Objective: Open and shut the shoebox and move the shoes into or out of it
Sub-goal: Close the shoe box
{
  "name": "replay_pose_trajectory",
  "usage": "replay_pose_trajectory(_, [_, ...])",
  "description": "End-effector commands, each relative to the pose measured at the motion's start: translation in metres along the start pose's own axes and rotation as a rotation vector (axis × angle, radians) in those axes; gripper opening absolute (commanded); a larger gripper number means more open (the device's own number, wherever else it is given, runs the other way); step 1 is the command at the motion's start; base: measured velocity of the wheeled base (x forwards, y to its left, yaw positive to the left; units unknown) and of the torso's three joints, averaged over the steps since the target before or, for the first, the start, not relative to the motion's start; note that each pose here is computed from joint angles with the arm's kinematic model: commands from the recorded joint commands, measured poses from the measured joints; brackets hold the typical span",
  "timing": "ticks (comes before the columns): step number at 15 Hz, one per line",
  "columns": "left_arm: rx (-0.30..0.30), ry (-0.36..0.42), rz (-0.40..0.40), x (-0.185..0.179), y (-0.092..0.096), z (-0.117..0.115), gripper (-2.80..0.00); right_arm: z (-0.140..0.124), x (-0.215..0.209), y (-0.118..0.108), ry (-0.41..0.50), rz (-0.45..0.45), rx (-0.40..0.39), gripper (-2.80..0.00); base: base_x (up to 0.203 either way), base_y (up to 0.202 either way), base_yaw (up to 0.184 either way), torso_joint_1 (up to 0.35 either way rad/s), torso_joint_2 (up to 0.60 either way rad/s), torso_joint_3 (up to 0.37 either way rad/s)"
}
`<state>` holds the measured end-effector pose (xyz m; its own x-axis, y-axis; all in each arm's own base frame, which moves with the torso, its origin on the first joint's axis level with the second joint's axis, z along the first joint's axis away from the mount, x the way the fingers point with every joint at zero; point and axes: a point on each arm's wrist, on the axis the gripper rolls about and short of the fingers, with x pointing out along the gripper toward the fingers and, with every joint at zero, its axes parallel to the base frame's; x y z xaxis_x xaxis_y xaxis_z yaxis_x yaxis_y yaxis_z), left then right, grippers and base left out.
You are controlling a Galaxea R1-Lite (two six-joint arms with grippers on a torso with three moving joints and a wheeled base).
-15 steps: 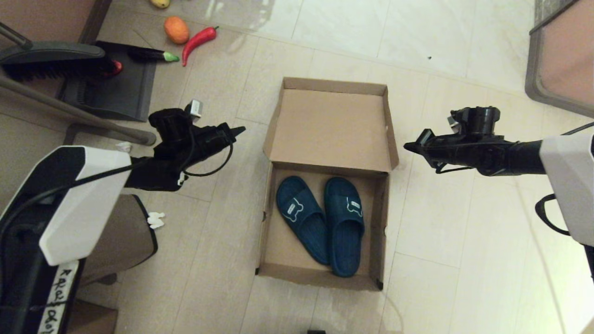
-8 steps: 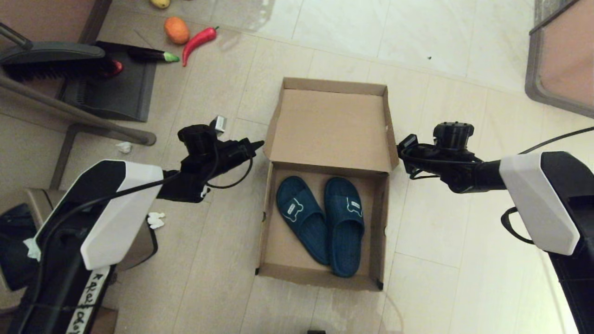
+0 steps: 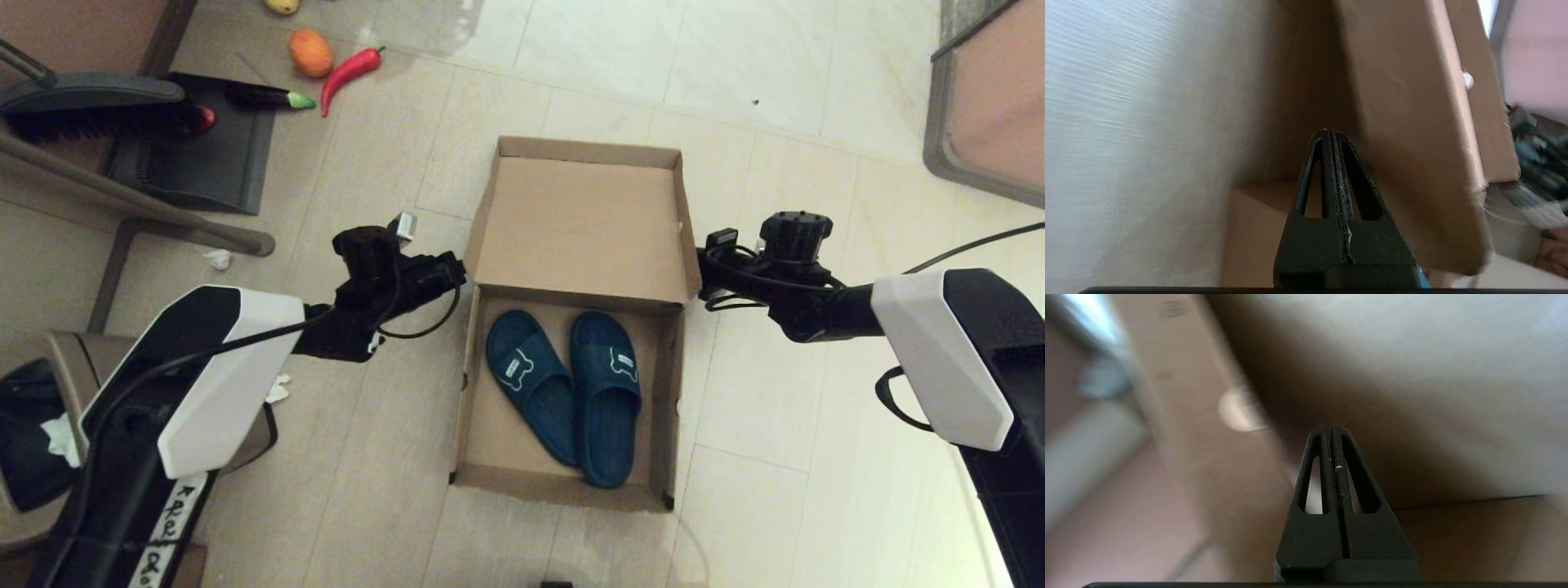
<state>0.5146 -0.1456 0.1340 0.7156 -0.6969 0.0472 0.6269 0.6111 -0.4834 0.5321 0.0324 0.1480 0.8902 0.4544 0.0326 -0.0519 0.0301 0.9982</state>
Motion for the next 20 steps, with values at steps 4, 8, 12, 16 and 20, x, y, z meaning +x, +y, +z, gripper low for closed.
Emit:
replay_pose_trajectory(4, [-0.018,0.022,-0.035,0.009,-0.015,-0.009,-2.8,-0.001,0.0,0.003,0.046,0.029,0.078,-2.8,0.0,0.0,0.0,0.0,0.0,0.0])
replay_pose_trajectory(8, [-0.018,0.027,-0.047,0.012,-0.021,-0.012,-2.8,0.0,-0.002,0.01,0.112,0.084,0.153,-2.8,0.0,0.0,0.0,0.0,0.0,0.0])
replay_pose_trajectory(12, [-0.014,0.021,-0.052,0.012,-0.025,-0.008,-2.8,0.005,-0.006,0.014,0.205,0.105,0.208,-2.8,0.0,0.0,0.0,0.0,0.0,0.0])
replay_pose_trajectory(16, [-0.013,0.019,-0.051,0.012,-0.025,-0.008,-2.8,0.018,-0.015,0.018,0.31,0.138,0.169,-2.8,0.0,0.0,0.0,0.0,0.0,0.0])
replay_pose_trajectory(20, [-0.012,0.022,-0.062,0.014,-0.03,-0.009,-2.8,0.033,-0.027,0.024,0.422,0.177,0.092,-2.8,0.0,0.0,0.0,0.0,0.0,0.0])
